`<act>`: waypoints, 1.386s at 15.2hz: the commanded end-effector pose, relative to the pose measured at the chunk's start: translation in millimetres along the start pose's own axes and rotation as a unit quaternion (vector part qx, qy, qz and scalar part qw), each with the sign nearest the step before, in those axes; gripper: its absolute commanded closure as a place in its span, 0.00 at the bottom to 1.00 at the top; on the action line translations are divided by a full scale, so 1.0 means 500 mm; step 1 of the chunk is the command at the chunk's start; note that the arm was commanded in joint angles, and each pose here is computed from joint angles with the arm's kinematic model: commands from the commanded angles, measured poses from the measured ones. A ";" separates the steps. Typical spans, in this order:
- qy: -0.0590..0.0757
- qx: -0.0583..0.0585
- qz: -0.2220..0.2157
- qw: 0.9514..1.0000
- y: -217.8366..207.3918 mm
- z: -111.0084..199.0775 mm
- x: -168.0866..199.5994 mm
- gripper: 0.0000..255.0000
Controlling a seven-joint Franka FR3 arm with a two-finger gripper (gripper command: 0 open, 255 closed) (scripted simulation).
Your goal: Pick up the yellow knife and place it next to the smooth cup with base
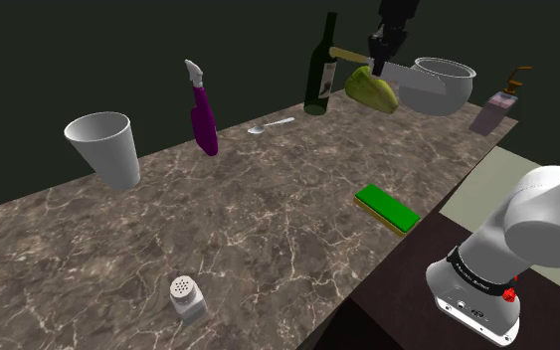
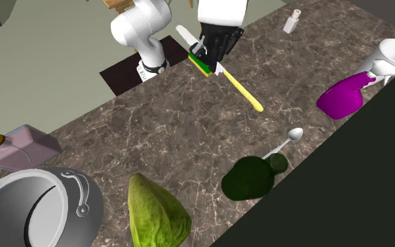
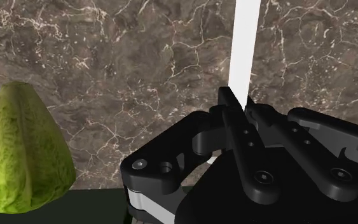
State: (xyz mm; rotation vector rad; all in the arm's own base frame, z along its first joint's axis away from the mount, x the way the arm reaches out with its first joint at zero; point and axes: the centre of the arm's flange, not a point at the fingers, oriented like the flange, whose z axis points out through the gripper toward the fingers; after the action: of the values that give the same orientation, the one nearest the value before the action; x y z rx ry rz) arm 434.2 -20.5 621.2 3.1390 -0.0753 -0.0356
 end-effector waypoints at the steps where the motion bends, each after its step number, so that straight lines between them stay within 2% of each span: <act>1: 0.000 0.000 0.001 1.000 -0.054 -0.001 0.006 1.00; 21: 0.000 0.000 0.001 1.000 -0.578 -0.004 0.071 1.00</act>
State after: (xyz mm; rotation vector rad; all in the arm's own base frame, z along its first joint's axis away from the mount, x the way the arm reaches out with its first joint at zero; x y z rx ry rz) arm 479.7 251.7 620.8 3.1384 -0.0741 -0.0354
